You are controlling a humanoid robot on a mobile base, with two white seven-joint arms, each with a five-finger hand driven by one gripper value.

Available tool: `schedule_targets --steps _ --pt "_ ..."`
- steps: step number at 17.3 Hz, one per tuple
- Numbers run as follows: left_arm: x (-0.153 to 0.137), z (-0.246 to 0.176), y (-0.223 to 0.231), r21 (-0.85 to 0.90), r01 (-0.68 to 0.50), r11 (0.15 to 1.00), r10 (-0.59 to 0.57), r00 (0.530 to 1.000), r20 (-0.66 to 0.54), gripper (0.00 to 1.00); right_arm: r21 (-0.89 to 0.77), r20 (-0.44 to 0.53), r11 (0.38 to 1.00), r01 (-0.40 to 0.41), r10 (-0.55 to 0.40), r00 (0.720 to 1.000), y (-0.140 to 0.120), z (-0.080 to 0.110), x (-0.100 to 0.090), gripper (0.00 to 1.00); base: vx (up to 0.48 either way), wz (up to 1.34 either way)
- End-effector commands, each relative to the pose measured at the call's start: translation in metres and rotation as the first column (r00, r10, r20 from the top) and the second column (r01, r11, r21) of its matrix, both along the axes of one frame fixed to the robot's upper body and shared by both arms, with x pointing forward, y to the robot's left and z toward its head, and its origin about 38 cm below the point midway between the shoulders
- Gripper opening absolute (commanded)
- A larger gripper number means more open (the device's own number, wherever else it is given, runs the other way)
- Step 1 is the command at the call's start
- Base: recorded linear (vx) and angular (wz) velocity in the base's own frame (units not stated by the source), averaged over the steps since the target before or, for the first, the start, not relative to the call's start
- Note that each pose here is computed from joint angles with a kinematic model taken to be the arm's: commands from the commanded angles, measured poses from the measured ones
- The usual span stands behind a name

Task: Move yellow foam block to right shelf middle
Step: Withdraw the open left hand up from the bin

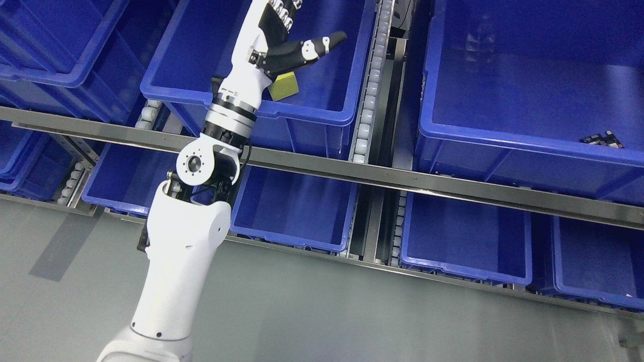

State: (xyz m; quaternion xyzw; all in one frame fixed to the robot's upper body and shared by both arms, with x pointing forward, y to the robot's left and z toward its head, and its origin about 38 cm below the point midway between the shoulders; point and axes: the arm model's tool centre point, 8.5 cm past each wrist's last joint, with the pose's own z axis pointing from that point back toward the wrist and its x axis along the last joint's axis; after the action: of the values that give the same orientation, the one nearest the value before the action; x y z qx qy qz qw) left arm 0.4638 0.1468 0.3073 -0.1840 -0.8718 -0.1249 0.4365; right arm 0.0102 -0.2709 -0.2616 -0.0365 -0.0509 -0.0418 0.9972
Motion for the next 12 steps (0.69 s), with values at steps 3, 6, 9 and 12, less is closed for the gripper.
schedule_targets --steps 3,6,9,12 --pt "-0.028 -0.019 0.091 -0.046 -0.19 0.981 0.188 0.982 -0.036 1.0 -0.019 0.02 1.0 -0.002 0.002 1.0 -0.012 0.001 0.008 1.0 0.0 0.0" --pt "-0.029 -0.024 0.104 -0.048 -0.221 0.974 0.218 0.974 -0.058 1.0 -0.019 0.02 1.0 -0.002 0.002 1.0 -0.012 0.001 0.008 1.0 0.0 0.0" --pt "-0.029 -0.024 0.1 -0.055 -0.213 0.976 0.21 0.976 -0.06 1.0 -0.019 0.018 1.0 -0.002 0.002 1.0 -0.012 0.001 0.007 1.0 0.0 0.0" --pt "-0.027 -0.021 0.091 -0.071 -0.197 0.978 0.193 0.979 -0.056 1.0 -0.019 0.02 1.0 -0.002 0.002 1.0 -0.012 0.001 0.008 1.0 0.0 0.0"
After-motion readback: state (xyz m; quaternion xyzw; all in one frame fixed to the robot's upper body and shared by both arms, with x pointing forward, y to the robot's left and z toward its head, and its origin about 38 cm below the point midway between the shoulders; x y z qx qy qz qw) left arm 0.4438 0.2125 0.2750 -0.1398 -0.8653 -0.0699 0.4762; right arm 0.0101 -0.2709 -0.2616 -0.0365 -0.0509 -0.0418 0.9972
